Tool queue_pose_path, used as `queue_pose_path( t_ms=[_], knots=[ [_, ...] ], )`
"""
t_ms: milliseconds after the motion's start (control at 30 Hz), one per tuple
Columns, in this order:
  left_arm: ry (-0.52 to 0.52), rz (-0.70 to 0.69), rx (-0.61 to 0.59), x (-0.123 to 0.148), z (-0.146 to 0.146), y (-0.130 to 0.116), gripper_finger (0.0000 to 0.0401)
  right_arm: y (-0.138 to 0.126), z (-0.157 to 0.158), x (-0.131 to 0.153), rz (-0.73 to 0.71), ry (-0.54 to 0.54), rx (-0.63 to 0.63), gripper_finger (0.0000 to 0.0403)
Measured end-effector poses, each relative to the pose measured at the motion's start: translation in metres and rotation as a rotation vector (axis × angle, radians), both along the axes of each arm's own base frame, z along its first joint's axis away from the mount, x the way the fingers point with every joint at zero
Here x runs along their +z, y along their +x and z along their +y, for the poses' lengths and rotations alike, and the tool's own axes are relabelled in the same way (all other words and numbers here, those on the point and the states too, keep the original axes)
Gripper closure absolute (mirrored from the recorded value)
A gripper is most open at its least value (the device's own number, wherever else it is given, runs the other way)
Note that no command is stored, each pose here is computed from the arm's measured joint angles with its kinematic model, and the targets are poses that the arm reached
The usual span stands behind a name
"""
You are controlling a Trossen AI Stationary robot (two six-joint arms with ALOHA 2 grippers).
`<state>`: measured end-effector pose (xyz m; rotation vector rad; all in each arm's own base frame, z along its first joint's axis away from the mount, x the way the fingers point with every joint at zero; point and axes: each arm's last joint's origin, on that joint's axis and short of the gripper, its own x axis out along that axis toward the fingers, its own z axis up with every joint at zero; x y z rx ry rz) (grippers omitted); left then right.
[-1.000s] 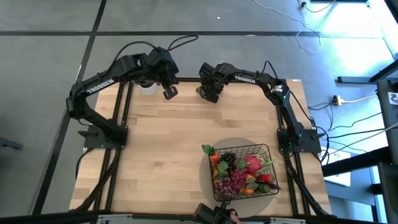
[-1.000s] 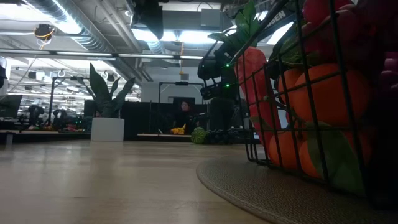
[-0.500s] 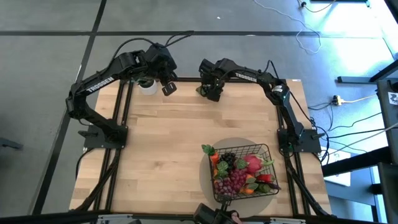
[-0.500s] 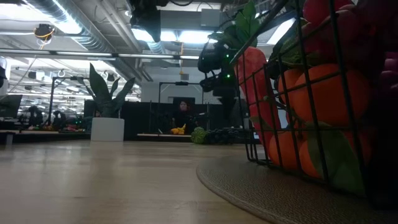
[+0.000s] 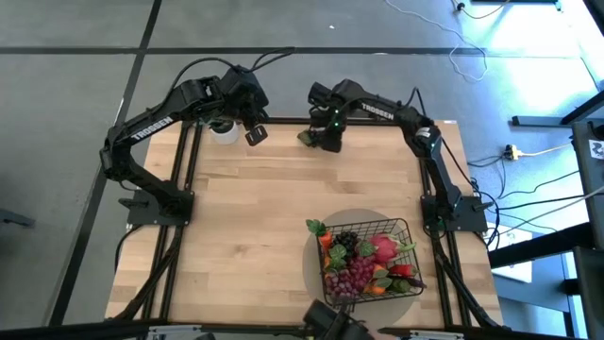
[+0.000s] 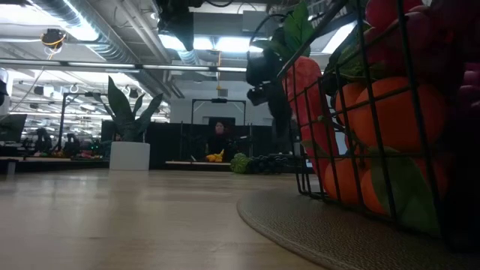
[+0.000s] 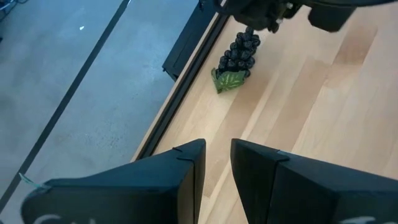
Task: Build produce basket
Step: Put the black grapes into the wire basket
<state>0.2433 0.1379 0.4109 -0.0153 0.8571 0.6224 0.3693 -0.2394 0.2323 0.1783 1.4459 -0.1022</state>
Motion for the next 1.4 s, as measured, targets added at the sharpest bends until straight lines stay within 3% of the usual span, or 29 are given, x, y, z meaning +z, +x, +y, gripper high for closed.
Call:
queue_pose_path(
  t_ms=[400,567,967,1100,1233,1400],
  knots=[
    [-0.006,0.011,0.0,-0.001,0.0,-0.001,0.0335,-0.014,-0.022,-0.005,-0.026,0.01,0.0,0.031],
    [-0.009,0.017,0.0,-0.001,-0.001,-0.001,0.0335,-0.016,-0.027,-0.022,-0.061,0.031,-0.009,0.0308],
    [-0.009,0.016,0.001,-0.001,-0.001,-0.001,0.0335,-0.009,-0.025,-0.03,-0.046,-0.069,-0.036,0.0308],
    [-0.009,0.016,0.001,-0.001,-0.001,-0.001,0.0335,-0.004,-0.018,-0.021,-0.044,-0.044,-0.036,0.0312],
    [-0.01,0.017,0.0,-0.001,-0.001,-0.001,0.0335,-0.004,-0.006,-0.02,-0.03,0.061,-0.036,0.0324],
    [-0.013,0.023,0.0,-0.002,-0.001,-0.002,0.0335,-0.002,-0.002,-0.021,-0.012,0.047,-0.031,0.0333]
  ],
)
